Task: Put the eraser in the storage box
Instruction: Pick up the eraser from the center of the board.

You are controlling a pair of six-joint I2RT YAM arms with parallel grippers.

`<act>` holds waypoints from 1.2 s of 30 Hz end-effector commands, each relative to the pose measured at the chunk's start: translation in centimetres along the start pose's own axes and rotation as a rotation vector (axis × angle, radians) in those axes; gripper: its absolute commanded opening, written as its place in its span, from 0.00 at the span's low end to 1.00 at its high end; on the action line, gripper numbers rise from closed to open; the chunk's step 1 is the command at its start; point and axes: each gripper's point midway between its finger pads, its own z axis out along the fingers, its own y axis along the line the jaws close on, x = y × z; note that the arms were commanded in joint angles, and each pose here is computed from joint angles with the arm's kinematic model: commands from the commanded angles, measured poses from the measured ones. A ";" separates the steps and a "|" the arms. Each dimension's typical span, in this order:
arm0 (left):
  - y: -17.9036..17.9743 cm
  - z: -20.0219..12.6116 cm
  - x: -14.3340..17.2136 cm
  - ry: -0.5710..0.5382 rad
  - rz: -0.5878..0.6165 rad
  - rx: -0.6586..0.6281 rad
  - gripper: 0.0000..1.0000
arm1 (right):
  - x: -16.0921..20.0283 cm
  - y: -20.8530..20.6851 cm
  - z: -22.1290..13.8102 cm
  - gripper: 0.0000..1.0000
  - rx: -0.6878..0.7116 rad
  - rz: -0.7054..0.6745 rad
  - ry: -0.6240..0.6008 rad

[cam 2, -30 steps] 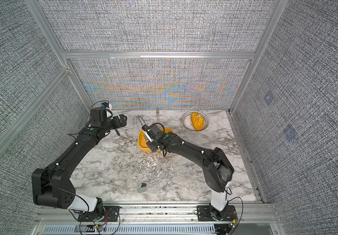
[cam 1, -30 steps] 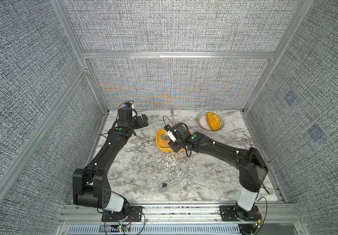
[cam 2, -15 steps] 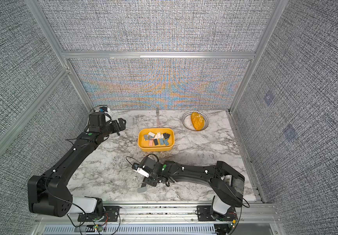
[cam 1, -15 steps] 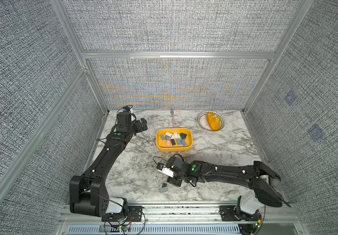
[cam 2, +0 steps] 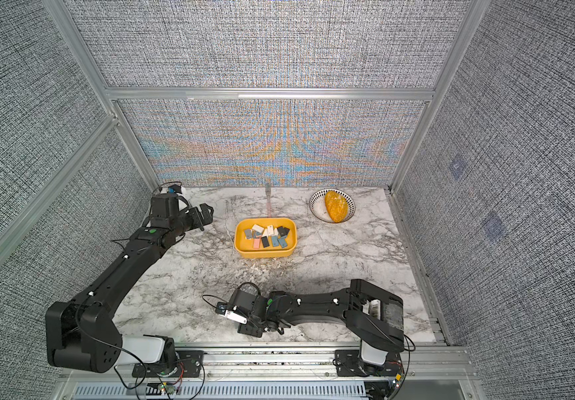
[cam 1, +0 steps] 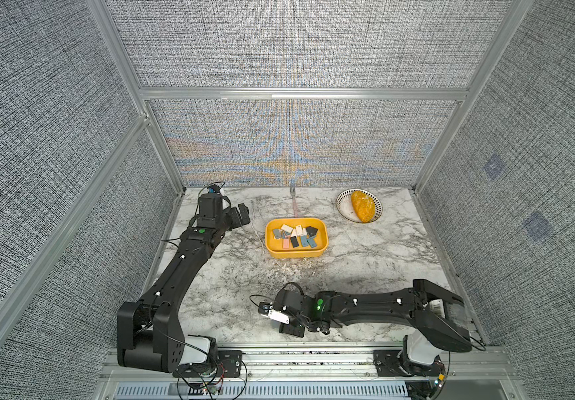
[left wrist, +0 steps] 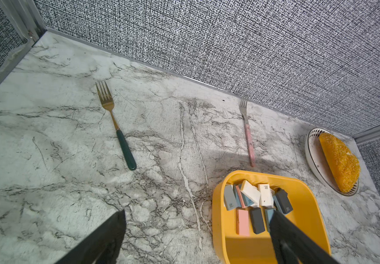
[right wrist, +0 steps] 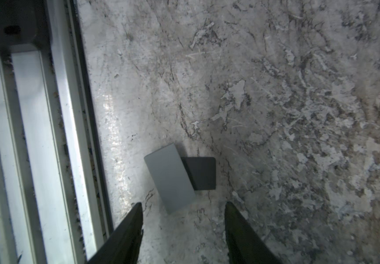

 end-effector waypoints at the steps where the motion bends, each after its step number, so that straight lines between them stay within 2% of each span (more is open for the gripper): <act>1: 0.2 -0.3 0.1 -0.002 -0.004 -0.005 1.00 | -0.9 -0.2 0.1 0.58 0.007 -0.015 -0.028; 24: 0.5 -0.9 -0.1 -0.013 -0.001 -0.013 1.00 | 0.0 0.9 2.3 0.57 -0.077 -0.061 0.040; 36: 0.6 -0.9 -0.1 -0.012 -0.003 -0.014 1.00 | 0.4 0.3 2.9 0.49 -0.077 -0.046 0.060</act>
